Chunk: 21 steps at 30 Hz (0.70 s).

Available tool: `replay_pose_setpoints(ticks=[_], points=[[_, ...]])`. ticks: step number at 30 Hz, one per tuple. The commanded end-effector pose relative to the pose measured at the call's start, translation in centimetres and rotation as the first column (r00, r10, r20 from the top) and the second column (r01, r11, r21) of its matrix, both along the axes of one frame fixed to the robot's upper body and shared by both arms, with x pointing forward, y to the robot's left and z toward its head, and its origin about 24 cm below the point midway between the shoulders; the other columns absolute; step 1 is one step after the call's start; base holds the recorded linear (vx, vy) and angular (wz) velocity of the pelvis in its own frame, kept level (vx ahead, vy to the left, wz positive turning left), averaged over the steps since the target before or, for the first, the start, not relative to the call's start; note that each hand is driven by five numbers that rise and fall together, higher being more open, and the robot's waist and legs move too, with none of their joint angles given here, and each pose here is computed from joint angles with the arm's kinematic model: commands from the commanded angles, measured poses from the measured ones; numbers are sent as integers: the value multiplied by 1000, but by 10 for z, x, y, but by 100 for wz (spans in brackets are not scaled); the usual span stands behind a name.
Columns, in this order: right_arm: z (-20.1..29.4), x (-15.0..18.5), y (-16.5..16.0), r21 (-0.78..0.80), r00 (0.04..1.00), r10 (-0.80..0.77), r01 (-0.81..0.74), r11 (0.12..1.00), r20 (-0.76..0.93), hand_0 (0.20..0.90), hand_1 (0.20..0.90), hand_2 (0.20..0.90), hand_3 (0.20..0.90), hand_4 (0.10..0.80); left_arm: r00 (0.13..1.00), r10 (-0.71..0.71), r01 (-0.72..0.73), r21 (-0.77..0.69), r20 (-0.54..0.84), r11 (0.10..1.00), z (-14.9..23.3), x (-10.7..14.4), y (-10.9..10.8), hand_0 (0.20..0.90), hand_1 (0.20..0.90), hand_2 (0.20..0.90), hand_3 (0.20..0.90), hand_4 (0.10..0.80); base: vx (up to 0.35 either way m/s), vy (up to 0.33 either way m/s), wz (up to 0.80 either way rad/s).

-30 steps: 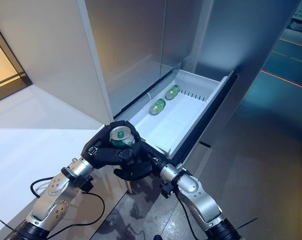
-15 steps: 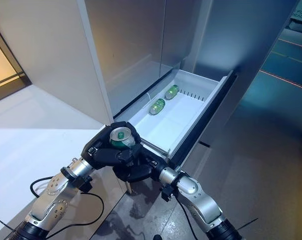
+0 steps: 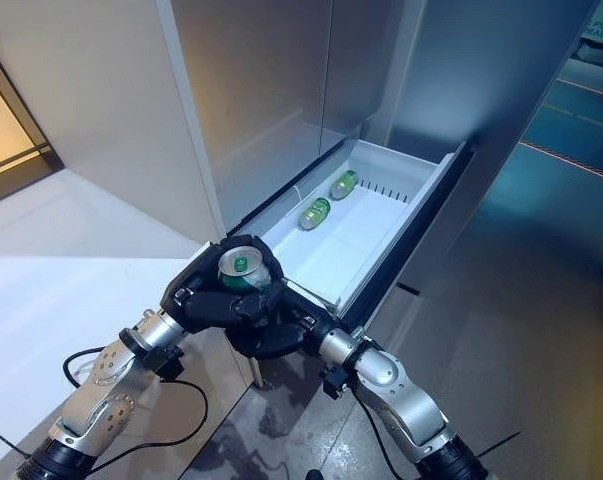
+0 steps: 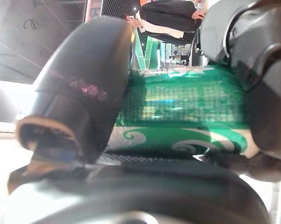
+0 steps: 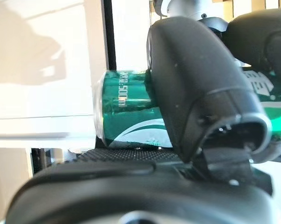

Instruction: Put drinks into fridge and close the fridge

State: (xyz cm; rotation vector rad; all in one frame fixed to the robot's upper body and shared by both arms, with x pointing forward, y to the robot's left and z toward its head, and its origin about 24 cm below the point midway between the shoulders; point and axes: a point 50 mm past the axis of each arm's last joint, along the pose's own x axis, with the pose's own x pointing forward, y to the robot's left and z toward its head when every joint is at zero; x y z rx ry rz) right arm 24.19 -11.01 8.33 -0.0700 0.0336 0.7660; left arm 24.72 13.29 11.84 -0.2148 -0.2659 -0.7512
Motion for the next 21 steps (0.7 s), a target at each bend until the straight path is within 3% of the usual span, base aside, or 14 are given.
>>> replay_pose_setpoints(ticks=[1, 2, 3, 4, 5, 14, 21], points=[[85, 26, -11, 250, 930, -175, 94, 964, 324, 300, 300, 300, 200, 100, 936, -34, 74, -101, 350, 992, 71, 0, -8, 300, 300, 300, 200, 100, 0, 0, 0], [92, 27, -14, 255, 913, -203, 115, 960, 354, 300, 300, 300, 200, 100, 936, -23, 62, -101, 350, 993, 72, 1, -8, 462, 462, 462, 389, 289, 0, 0, 0], [97, 29, -16, 255, 898, -222, 130, 958, 379, 300, 300, 300, 200, 100, 936, -13, 53, -106, 350, 993, 73, 2, -7, 801, 801, 801, 785, 685, 0, 0, 0], [101, 29, -18, 253, 885, -237, 142, 957, 400, 300, 300, 300, 200, 100, 936, -9, 50, -108, 352, 993, 73, 3, -7, 801, 801, 801, 785, 685, 0, 0, 0], [108, 31, -21, 248, 858, -266, 169, 954, 440, 300, 300, 300, 200, 100, 934, 0, 44, -114, 358, 993, 74, 3, -6, 900, 900, 900, 900, 800, 0, 0, 0], [154, 30, -49, 222, 525, -425, 406, 887, 738, 300, 300, 300, 200, 100, 888, 164, -108, -151, 430, 983, 87, 3, 6, 900, 900, 900, 900, 800, 0, 0, 0], [172, 24, -68, 237, 311, -456, 544, 805, 834, 300, 300, 300, 200, 100, 908, 203, -173, -114, 365, 978, 74, 6, 9, 900, 900, 900, 900, 800, 0, 0, 0]])
